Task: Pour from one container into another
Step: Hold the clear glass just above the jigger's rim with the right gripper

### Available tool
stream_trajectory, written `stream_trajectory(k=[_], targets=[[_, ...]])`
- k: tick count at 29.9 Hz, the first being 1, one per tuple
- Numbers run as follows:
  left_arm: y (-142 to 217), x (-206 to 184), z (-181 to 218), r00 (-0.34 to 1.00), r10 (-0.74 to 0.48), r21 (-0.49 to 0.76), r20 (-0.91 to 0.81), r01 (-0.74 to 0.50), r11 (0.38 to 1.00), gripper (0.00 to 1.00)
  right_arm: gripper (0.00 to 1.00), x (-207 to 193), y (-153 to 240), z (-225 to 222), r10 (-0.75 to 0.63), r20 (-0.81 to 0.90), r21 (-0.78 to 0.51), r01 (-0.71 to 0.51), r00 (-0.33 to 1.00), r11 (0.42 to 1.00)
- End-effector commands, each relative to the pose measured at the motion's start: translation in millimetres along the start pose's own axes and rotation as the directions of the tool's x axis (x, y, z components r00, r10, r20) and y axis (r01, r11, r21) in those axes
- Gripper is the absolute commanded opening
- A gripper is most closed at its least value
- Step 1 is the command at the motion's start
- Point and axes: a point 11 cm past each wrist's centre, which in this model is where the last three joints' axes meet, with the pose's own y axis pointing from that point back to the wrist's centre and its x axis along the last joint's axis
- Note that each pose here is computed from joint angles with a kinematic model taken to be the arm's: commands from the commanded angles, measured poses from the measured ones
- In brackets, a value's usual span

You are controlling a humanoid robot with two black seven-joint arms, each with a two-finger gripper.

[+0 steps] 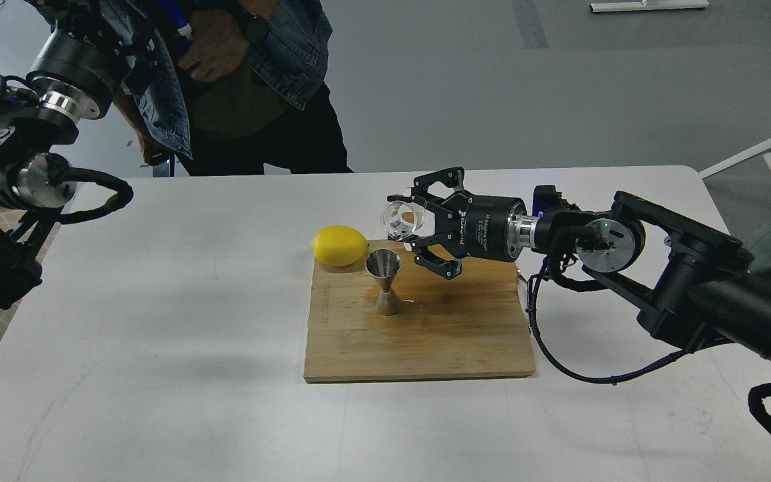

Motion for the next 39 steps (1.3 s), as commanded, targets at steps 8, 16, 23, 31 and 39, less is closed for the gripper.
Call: stream_trajectory(k=[8, 16, 23, 31, 39], targets=[[-0.4, -0.6, 0.0, 1.0, -0.001, -0.001, -0.002, 0.001, 1.0, 0.98, 0.43, -0.3, 0.0, -1.4, -0.001, -0.004, 0.002, 0.001, 1.0, 1.0], [-0.4, -0.6, 0.0, 1.0, -0.001, -0.001, -0.002, 0.001, 1.0, 0.98, 0.43, -2.3, 0.1, -4.1, -0.011, -0.015, 0.004, 0.011, 1.0, 1.0], [-0.2, 0.0, 0.2, 1.0, 0.0, 0.001, 0.0, 0.0, 1.0, 0.98, 0.43, -3.2, -0.4, -5.4, -0.012, -0.034, 0.001, 0.012, 0.999, 1.0], [-1.0, -0.5, 1.7, 1.0, -0.001, -0.004, 0.0, 0.001, 1.0, 0.98, 0.43, -3.3, -0.4, -4.5, -0.012, -0.039, -0.001, 0.012, 0.999, 1.0], [-1.0, -0.5, 1.6, 1.0, -0.001, -0.002, 0.0, 0.001, 1.0, 0.98, 0.43, -4.2, -0.4, -4.4, -0.02, -0.044, -0.002, 0.02, 0.999, 1.0]])
